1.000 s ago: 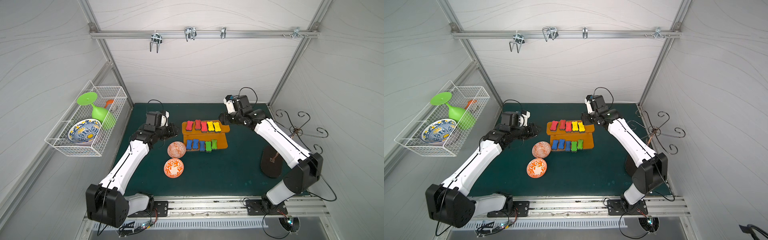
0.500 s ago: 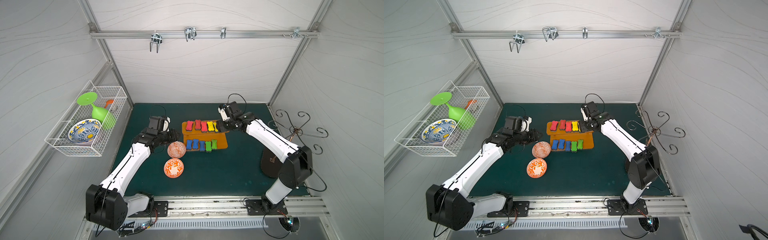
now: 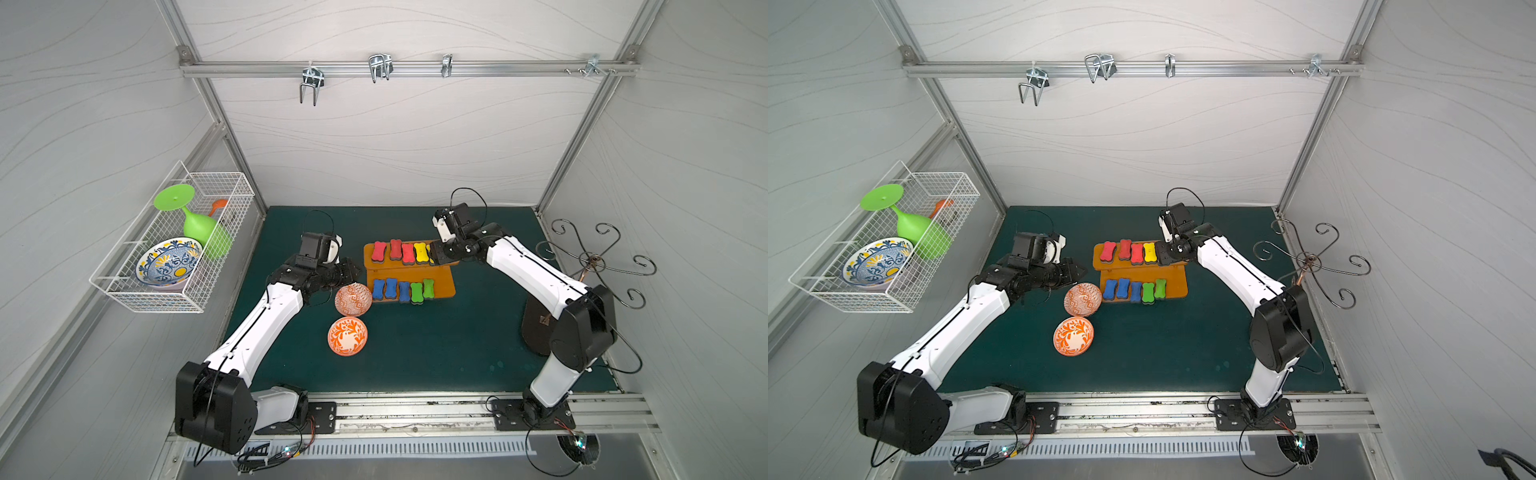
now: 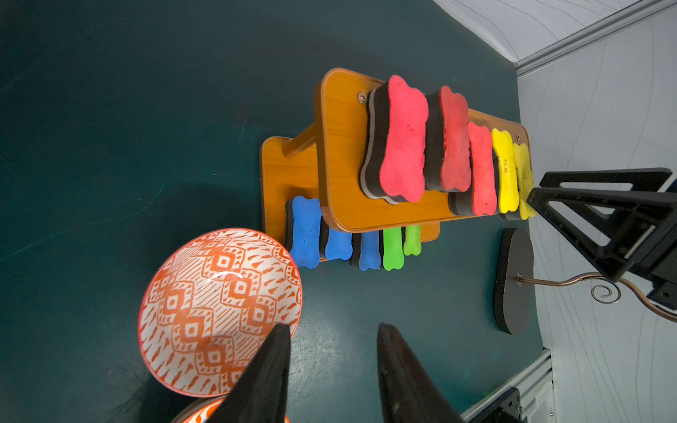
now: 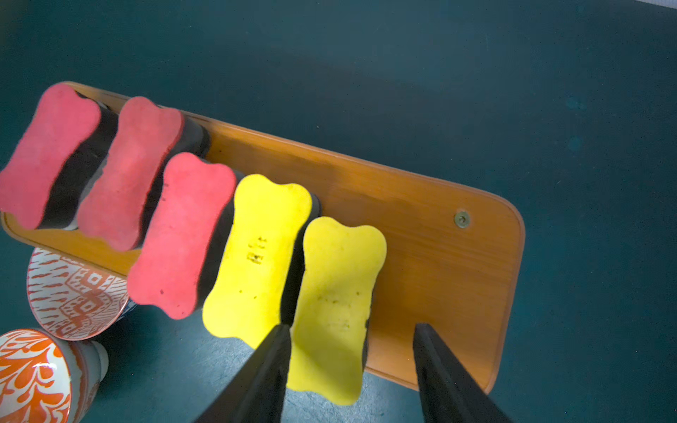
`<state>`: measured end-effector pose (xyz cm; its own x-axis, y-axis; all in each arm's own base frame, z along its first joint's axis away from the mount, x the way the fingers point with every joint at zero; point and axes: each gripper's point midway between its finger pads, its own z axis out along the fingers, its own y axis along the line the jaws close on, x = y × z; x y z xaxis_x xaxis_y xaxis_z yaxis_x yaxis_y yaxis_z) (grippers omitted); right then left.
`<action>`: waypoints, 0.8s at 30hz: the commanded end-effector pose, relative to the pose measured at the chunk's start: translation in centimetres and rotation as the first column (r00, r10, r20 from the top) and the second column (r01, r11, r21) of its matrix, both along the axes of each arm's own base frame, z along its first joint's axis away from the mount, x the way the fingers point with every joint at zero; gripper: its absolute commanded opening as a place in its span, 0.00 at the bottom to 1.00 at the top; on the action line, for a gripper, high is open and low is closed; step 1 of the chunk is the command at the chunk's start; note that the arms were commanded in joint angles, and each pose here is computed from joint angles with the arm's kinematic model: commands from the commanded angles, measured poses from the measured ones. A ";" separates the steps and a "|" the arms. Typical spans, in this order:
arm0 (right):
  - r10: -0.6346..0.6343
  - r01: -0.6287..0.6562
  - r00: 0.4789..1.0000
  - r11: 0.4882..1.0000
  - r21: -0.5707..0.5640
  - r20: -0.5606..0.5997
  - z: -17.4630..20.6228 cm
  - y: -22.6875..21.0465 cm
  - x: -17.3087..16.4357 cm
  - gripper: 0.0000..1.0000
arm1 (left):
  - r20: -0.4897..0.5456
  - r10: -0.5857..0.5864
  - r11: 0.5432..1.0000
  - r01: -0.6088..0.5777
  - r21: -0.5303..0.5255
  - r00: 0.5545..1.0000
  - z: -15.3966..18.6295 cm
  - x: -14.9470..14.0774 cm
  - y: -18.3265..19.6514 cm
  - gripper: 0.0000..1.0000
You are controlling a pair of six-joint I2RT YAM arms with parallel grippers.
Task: Remove the whiteboard erasers from the shelf
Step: Pick up the whiteboard eraser from the shelf.
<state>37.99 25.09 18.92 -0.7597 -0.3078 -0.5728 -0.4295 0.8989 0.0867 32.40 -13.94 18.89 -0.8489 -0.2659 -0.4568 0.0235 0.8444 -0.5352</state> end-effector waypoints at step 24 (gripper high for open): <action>-0.020 0.020 0.999 1.000 -0.006 0.046 1.7 -0.4 1.0 0.58 | 0.060 -0.024 1.000 0.025 -0.019 0.998 1.8 0.6 -0.6 0.43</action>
<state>38.90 24.58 18.92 -0.7610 -0.2939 -0.5784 -0.4111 0.9081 0.0794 32.36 -14.02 18.91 -0.8501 -0.2630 -0.4563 0.0274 0.8432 -0.5370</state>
